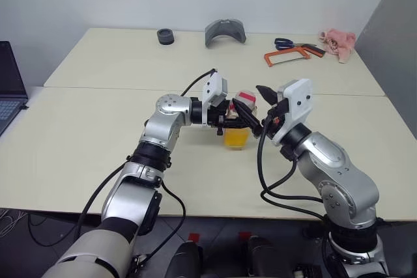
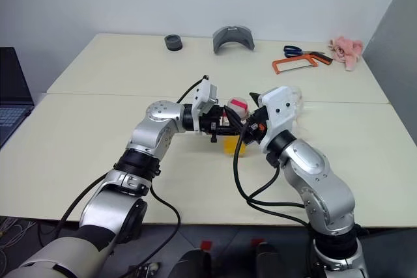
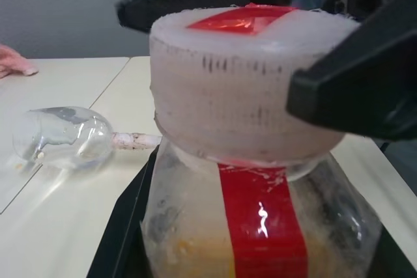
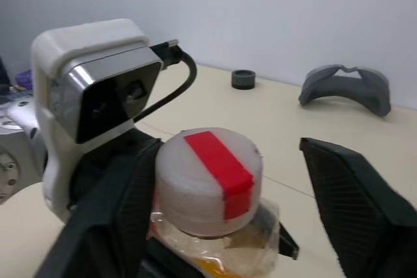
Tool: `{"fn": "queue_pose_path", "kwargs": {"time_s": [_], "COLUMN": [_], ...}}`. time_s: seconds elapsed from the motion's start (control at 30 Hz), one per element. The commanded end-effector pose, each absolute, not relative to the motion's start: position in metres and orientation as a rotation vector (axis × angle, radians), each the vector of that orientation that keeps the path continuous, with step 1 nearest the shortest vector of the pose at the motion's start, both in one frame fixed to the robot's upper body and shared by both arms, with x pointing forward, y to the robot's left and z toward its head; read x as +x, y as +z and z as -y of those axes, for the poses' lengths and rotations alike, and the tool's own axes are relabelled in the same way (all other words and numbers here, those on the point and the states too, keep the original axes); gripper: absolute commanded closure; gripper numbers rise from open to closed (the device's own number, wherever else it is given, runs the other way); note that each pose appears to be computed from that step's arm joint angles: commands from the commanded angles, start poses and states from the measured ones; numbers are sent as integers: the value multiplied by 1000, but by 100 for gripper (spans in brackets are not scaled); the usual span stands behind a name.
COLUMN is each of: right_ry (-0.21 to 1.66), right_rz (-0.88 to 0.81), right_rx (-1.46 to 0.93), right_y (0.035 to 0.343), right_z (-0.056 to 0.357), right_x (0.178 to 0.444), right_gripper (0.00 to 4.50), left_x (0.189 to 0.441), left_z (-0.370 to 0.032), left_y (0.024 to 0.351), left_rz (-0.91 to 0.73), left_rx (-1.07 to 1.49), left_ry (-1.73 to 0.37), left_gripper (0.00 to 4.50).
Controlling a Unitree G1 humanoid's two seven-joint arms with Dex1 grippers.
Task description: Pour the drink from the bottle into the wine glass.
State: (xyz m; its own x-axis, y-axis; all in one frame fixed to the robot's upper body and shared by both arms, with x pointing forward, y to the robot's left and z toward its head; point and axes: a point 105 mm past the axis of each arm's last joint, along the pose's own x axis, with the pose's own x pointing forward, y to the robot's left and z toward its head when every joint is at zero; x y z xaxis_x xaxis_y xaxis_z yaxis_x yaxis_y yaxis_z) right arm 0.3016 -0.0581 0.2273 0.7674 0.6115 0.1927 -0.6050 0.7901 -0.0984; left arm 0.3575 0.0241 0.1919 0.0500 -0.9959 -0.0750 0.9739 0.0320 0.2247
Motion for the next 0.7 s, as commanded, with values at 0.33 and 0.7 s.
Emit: {"fn": "queue_pose_path", "kwargs": {"time_s": [0.33, 0.7], "right_ry": [1389, 1375], "right_rz": [226, 148], "right_rx": [-467, -465], "right_y": [242, 261], "right_z": [47, 69], "right_x": [273, 313], "right_gripper": [265, 162], "left_x": [351, 352], "left_z": [-28, -26], "left_y": [206, 206], "left_rz": [163, 187], "left_rx": [290, 277], "left_ry": [-1582, -1565], "left_gripper": [270, 271]}}
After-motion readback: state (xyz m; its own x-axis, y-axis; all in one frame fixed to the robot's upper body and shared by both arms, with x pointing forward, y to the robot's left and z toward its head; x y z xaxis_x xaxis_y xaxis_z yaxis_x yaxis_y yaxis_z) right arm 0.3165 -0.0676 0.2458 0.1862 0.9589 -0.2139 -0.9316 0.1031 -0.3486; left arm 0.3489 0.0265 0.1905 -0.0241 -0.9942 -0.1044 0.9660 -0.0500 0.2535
